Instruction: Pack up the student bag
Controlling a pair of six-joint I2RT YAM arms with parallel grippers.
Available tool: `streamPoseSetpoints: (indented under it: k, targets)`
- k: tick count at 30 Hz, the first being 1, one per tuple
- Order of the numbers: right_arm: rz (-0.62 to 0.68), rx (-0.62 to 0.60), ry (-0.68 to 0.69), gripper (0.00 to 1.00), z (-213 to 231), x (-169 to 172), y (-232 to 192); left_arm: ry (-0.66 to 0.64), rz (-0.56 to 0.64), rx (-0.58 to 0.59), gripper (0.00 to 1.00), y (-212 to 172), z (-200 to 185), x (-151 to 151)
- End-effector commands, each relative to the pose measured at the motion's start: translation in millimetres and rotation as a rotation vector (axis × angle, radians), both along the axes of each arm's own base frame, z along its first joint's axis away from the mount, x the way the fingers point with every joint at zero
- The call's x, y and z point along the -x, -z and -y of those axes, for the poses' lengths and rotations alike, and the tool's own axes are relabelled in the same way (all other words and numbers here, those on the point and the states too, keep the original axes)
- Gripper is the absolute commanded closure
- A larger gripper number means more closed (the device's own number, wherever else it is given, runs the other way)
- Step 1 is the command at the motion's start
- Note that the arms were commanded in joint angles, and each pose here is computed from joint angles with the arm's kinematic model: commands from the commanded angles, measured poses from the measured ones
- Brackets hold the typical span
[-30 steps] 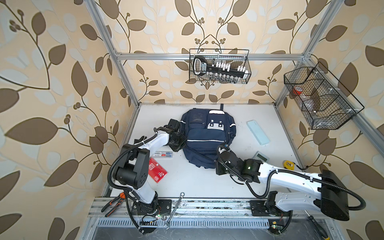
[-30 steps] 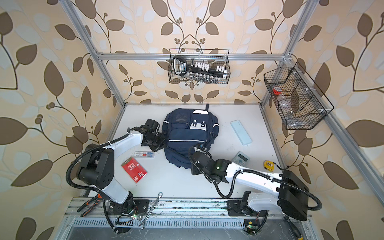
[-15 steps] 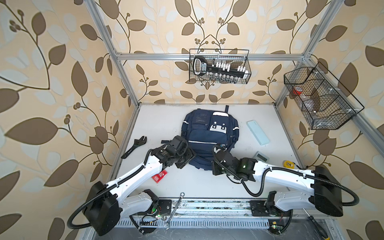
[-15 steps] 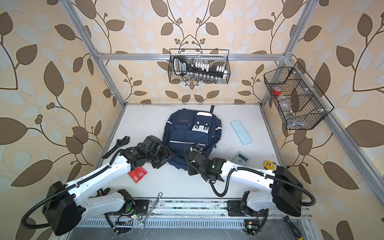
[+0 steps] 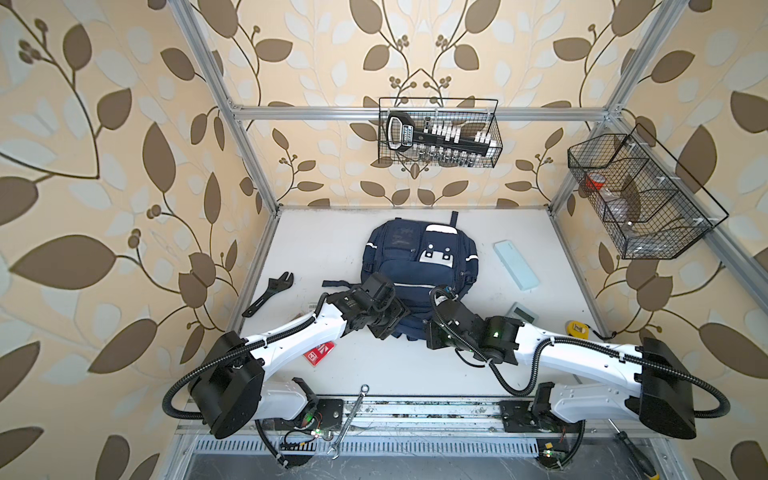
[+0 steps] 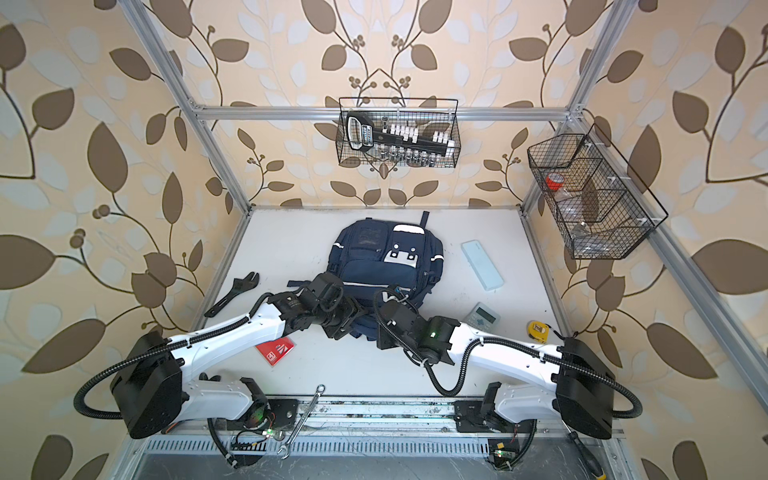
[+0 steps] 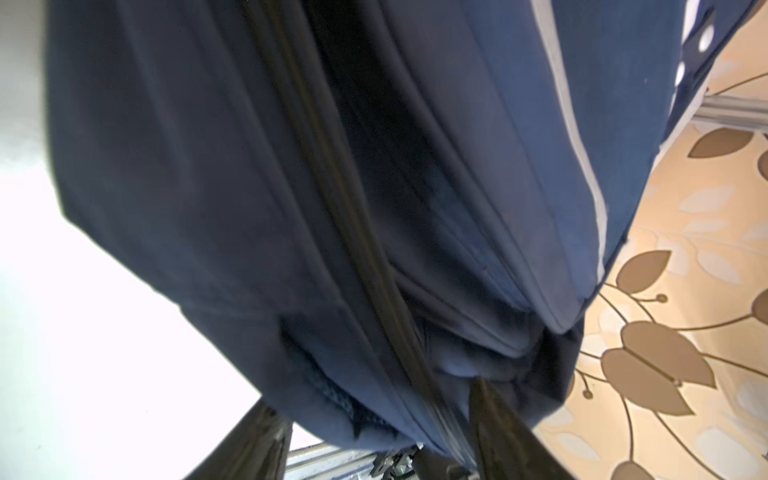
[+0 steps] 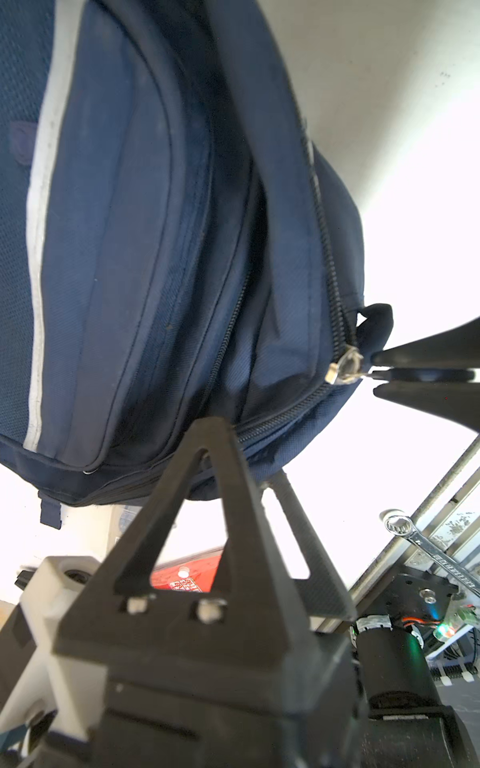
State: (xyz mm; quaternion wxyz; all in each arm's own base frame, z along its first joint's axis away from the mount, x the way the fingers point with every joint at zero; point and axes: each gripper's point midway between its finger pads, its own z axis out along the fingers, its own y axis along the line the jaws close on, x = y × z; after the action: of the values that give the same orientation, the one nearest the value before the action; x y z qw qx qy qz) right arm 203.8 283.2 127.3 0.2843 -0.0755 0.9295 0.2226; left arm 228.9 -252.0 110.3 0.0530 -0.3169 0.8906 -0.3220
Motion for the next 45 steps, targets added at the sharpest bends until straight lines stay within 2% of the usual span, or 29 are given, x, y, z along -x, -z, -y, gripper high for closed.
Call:
streamPoseSetpoints:
  k: [1,4,10,14,15,18,20,27,33,39,45]
  targets:
    - [0.019,-0.085,-0.030,1.00,-13,4,-15,-0.037,0.059,0.046,0.36,-27,10,-10]
    - [0.018,-0.089,-0.035,1.00,-15,5,-15,-0.035,0.024,0.048,0.40,-15,16,-11]
    - [0.016,-0.083,-0.046,1.00,-19,9,-13,-0.029,0.051,0.039,0.44,-20,24,-22]
    - [0.023,-0.079,-0.062,1.00,-25,11,-15,-0.024,0.052,0.045,0.53,-22,28,-25]
    - [0.024,-0.075,-0.066,1.00,-26,12,-14,-0.024,0.050,0.046,0.57,-22,29,-26]
    - [0.025,-0.063,-0.067,1.00,-26,13,-13,-0.018,0.037,0.048,0.86,-18,32,-26]
    - [0.020,-0.053,-0.061,1.00,-24,13,-10,-0.011,0.032,0.041,0.99,-16,32,-25]
    - [0.036,0.058,0.000,1.00,6,8,-2,-0.016,0.044,-0.065,1.00,-16,10,-21]
    - [-0.007,0.193,0.074,1.00,52,3,32,-0.015,0.103,-0.111,1.00,-21,-17,-20]
    - [-0.034,0.226,0.148,1.00,91,-15,48,-0.056,0.101,-0.142,1.00,-15,-50,-21]
    - [-0.033,0.200,0.120,1.00,84,-23,43,-0.045,0.098,-0.145,1.00,-14,-59,-27]
